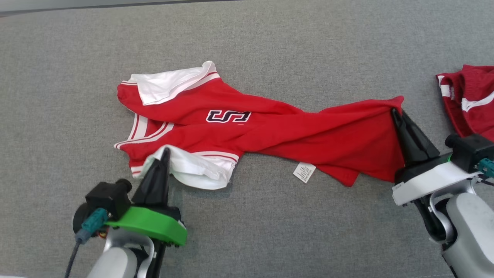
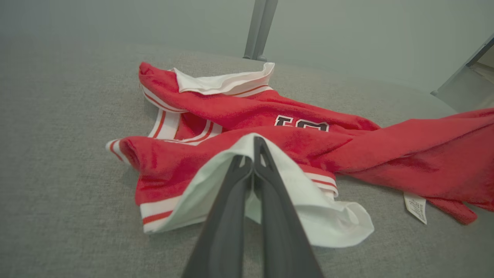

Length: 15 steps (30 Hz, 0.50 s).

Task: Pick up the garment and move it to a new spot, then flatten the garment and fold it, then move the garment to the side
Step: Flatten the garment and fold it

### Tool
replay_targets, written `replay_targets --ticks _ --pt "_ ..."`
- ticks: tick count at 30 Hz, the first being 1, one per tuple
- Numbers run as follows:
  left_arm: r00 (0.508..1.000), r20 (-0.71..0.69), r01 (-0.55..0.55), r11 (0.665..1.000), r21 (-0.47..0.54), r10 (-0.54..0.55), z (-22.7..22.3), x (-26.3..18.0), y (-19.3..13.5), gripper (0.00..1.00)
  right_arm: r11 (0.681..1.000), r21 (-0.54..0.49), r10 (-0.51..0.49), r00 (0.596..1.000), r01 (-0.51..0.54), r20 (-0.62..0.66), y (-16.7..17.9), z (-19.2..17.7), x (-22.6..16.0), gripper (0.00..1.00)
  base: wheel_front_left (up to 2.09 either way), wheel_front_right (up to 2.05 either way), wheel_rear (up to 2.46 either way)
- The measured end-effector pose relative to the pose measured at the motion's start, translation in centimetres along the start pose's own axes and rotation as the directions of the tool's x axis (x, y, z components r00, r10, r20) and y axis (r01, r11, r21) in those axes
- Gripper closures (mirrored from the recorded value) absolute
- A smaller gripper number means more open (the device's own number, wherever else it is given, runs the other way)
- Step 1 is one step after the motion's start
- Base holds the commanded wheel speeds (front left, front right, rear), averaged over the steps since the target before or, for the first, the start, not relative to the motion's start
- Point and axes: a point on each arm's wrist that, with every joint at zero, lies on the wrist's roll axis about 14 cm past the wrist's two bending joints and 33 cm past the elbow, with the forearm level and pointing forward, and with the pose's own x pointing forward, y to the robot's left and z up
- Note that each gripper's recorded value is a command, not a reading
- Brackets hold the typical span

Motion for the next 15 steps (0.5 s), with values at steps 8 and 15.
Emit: replay_targets --ticks 8,15 --pt "0.902 0.400 0.073 0.971 0.226 -0.161 15.6 2.5 -2.8 1.00 0.981 -0.195 0.060 0.961 -0.006 0.271 -0.3 12.1 2.1 1.00 0.00 0.00 0.00" --pt "0.713 0.640 0.036 0.925 0.377 -0.288 28.7 1.3 -6.2 1.00 0.947 -0.317 0.118 0.851 0.060 0.512 0.2 24.1 1.8 1.00 0.00 0.00 0.00"
